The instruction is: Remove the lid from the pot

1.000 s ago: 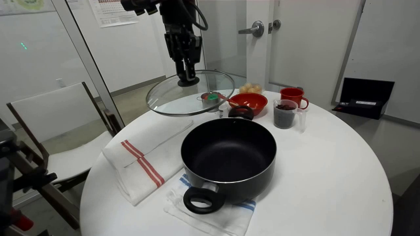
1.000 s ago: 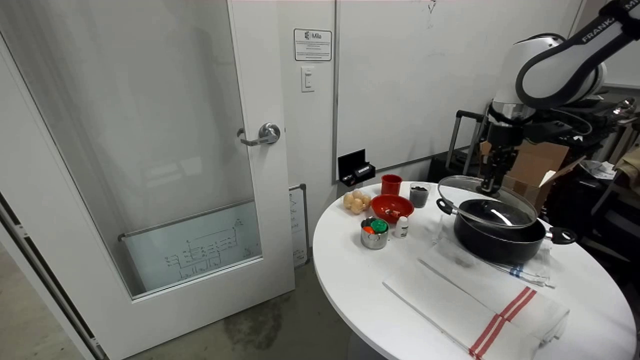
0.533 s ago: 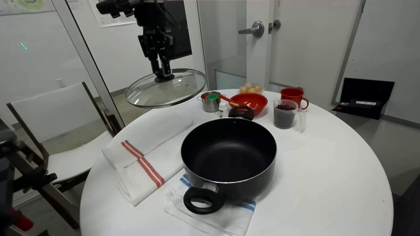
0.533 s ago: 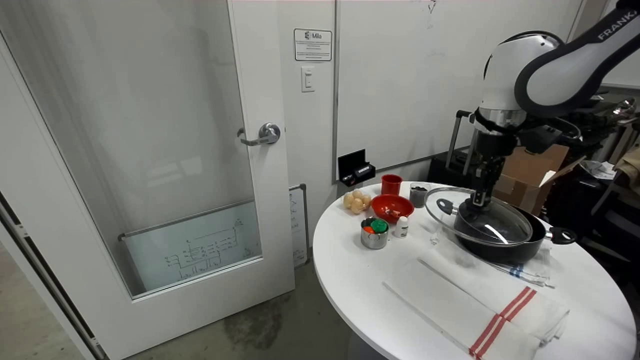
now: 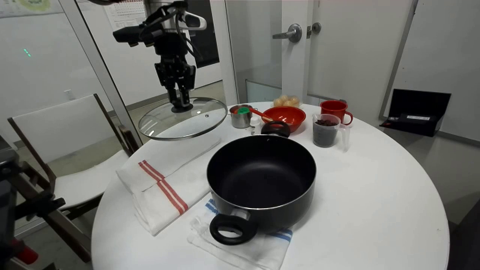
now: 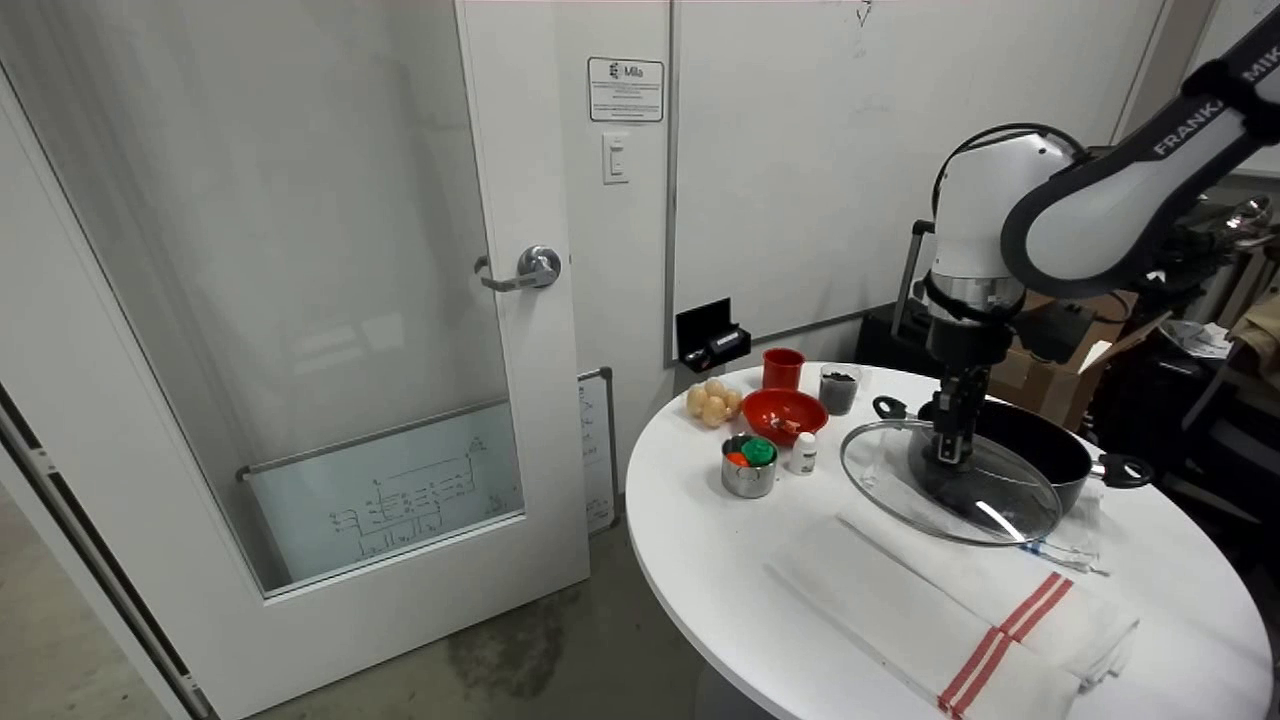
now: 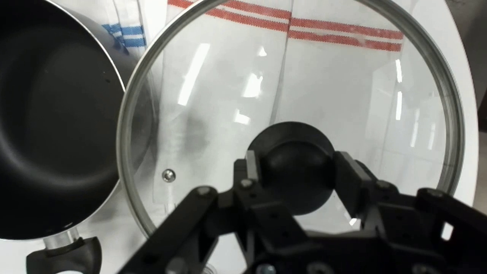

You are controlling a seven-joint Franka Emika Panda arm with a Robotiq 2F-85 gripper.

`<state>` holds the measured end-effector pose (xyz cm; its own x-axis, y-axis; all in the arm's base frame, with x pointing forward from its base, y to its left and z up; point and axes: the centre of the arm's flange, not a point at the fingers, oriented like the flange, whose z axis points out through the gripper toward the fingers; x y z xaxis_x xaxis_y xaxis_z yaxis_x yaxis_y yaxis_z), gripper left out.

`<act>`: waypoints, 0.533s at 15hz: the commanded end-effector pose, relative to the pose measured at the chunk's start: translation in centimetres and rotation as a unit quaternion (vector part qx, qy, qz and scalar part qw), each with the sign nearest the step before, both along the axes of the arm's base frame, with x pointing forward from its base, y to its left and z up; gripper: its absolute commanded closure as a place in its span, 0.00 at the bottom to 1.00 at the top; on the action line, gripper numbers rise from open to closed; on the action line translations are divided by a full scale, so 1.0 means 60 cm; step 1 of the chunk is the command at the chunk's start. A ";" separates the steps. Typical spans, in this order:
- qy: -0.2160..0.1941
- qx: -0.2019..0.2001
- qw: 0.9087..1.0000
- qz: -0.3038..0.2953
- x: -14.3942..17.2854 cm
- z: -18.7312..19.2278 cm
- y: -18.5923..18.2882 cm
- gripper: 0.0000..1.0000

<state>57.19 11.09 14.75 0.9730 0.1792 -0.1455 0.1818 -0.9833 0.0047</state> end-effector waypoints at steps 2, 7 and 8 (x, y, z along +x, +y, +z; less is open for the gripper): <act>0.009 -0.005 1.000 0.005 0.038 -0.057 0.026 0.75; 0.017 -0.005 1.000 0.006 0.062 -0.115 0.041 0.75; 0.017 -0.005 1.000 0.006 0.067 -0.127 0.041 0.75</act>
<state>58.91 12.85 8.53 0.9627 0.1977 -0.1848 0.2008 -0.9796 -0.0023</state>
